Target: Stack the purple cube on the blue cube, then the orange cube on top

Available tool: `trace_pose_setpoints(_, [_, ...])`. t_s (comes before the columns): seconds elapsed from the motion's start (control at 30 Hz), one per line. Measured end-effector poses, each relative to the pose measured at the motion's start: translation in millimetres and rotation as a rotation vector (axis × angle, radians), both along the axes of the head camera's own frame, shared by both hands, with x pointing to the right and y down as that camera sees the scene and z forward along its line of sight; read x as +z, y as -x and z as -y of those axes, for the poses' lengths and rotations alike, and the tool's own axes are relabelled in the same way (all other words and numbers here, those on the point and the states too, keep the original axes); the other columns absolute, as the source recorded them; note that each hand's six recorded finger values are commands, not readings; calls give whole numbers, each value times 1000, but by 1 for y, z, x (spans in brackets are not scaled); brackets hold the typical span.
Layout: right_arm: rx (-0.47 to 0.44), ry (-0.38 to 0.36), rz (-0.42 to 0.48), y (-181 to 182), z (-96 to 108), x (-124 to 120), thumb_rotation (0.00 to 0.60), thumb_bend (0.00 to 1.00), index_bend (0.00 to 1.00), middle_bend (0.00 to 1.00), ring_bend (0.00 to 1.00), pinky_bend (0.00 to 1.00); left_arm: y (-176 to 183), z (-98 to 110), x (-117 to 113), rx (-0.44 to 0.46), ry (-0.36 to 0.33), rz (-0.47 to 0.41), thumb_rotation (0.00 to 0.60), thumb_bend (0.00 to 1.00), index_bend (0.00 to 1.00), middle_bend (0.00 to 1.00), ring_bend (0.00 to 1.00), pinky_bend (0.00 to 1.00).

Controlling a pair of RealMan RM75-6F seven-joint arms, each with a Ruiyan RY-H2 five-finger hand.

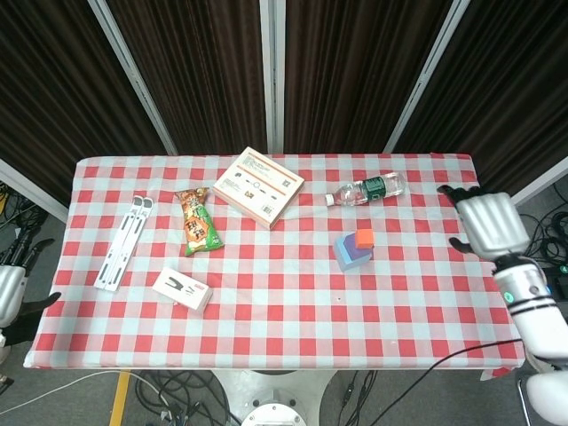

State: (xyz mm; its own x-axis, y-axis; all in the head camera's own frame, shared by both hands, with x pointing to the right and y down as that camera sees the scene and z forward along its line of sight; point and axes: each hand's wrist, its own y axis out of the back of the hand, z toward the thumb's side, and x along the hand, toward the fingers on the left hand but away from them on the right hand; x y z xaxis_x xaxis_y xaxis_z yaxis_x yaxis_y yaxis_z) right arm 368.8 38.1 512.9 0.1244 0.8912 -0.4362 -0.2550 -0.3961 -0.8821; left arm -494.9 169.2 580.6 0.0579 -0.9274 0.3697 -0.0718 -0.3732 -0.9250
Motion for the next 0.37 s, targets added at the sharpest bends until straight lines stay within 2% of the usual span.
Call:
trace_pose_setpoints(0.03, [34,-44,-10,-20,-18,-2,600,173,25,11,0,32,-2,0,-1,5,-1,-3,600,51,216,143,133,271])
trace_pose_setpoints(0.07, [46,-60,-13,-27,-26,-2,600,191,19,3,0,5,-4,0,-1,9,-1,-6,600,51,216,143,133,271])
trace_pose_setpoints(0.23, [119,-161,-16,-72,-98,2,600,209,14,0,0,0,-12,-3,-1,29,8,-14,600,51,216,143,133,271])
trace_pose_setpoints(0.37, [146,-157,2,-85,-136,15,600,210,14,0,0,0,-17,-5,-2,53,14,-15,600,51,216,143,133,271])
